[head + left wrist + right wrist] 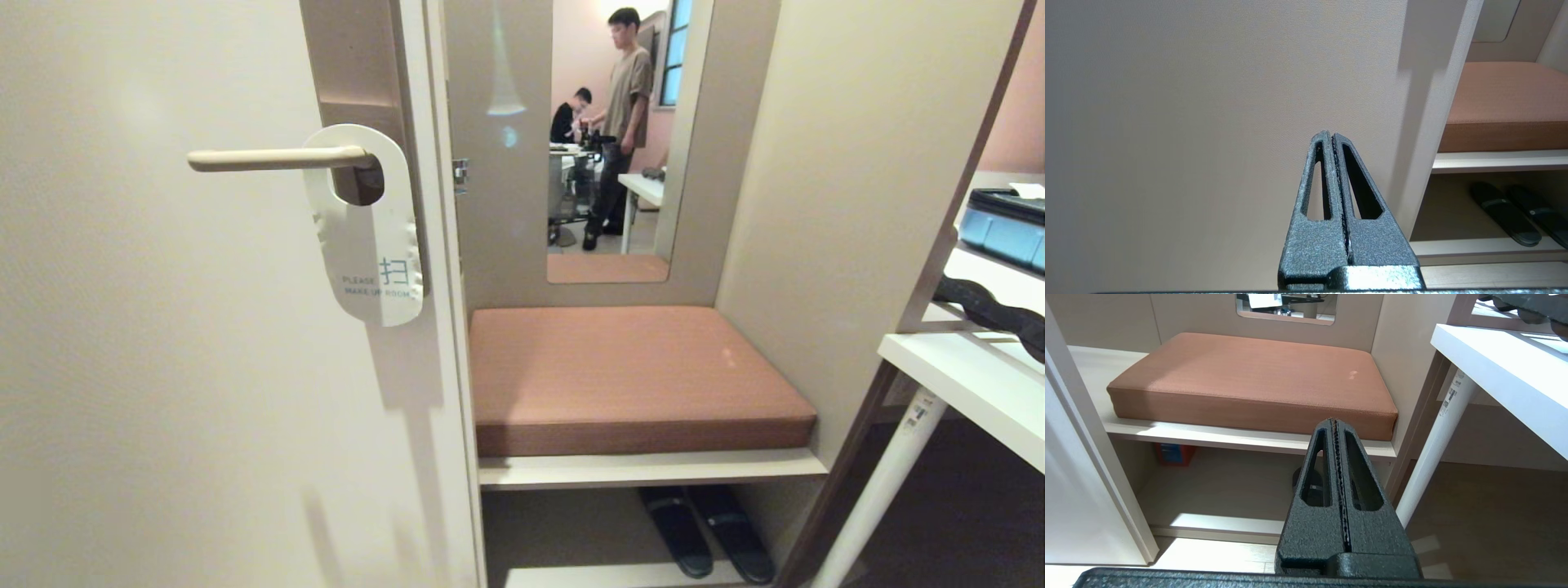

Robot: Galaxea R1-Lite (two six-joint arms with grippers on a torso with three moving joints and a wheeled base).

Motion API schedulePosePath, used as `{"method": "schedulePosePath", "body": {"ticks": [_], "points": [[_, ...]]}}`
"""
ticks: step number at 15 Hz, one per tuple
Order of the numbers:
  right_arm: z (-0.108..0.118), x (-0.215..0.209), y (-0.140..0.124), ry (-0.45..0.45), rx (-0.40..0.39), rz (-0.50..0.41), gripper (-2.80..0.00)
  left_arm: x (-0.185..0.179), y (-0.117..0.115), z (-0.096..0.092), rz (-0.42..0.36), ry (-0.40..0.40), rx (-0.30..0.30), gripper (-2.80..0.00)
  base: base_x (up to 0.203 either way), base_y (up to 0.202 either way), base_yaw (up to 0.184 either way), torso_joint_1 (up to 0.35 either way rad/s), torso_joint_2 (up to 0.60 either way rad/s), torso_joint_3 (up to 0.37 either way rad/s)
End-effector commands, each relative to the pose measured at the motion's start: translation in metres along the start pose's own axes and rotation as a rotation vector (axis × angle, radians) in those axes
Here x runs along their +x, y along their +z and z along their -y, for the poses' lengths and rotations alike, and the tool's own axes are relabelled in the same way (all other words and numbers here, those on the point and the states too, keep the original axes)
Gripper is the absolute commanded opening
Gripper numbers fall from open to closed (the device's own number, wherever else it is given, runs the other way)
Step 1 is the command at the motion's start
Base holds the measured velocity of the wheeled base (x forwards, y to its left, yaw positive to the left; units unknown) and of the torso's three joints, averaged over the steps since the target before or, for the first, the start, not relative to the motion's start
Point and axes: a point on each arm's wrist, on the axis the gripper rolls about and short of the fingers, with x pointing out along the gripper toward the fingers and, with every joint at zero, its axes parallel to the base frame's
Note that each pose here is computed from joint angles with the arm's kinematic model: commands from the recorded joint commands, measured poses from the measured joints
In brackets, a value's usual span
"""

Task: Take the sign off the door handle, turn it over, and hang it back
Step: Take down the sign

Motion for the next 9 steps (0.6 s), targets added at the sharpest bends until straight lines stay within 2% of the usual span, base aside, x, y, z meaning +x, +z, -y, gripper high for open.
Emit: {"method": "schedulePosePath", "body": {"ticks": [1,9], "points": [[0.0,0.0,0.0,0.003,-0.001,0.0,-2.8,0.0,0.0,0.0,0.0,0.0,0.0,-2.8,0.0,0.0,0.0,0.0,0.0,0.0],[0.0,0.0,0.0,0.003,-0.001,0.0,-2.8,0.0,0.0001,0.0,0.002,0.0,-0.006,-2.8,0.0,0.0,0.0,0.0,0.0,0.0]]}}
